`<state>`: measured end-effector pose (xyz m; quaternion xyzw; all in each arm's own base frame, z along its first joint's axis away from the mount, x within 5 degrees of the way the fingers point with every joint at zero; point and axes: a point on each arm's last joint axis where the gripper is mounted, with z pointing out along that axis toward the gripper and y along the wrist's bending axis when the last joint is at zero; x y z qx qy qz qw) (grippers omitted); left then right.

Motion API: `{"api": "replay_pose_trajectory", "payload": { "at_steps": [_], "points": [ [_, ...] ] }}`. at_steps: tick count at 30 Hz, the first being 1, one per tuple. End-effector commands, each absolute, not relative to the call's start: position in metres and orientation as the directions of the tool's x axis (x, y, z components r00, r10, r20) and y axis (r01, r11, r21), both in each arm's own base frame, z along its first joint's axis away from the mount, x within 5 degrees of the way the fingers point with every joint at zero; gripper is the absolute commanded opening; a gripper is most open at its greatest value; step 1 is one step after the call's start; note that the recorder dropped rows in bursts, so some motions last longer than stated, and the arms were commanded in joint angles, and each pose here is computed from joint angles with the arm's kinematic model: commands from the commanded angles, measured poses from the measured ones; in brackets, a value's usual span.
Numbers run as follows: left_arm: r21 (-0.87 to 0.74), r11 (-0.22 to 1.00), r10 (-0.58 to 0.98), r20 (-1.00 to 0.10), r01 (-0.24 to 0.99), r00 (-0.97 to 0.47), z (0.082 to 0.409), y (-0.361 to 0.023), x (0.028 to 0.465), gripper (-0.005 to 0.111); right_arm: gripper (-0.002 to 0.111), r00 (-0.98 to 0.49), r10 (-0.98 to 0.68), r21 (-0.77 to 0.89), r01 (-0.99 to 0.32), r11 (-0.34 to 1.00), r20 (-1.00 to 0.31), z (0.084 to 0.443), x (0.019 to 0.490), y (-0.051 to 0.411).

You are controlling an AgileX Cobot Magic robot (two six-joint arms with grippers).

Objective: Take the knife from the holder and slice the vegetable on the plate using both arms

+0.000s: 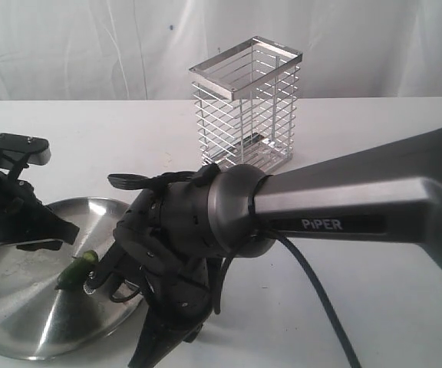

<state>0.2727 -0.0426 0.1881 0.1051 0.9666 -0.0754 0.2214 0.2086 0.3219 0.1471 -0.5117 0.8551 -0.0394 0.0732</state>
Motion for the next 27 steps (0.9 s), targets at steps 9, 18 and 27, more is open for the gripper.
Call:
{"api": "replay_pose_trajectory", "payload": {
  "at_steps": [9, 18, 27],
  "points": [
    [-0.125, 0.972, 0.135, -0.391, 0.199, -0.91, 0.167, -0.044, 0.28, 0.029, 0.0, -0.458, -0.882, -0.134, -0.872, 0.47, -0.114, 0.148, 0.21, 0.325],
    [-0.144, 0.974, 0.11, -0.378, 0.176, -0.919, 0.161, -0.045, 0.282, 0.029, 0.0, -0.452, -0.878, -0.134, -0.871, 0.472, -0.157, 0.152, 0.213, 0.33],
    [-0.144, 0.974, 0.11, -0.38, 0.176, -0.919, 0.161, -0.045, 0.282, 0.029, 0.0, -0.444, -0.878, -0.135, -0.873, 0.469, -0.177, 0.152, 0.22, 0.342]
  ]
}}
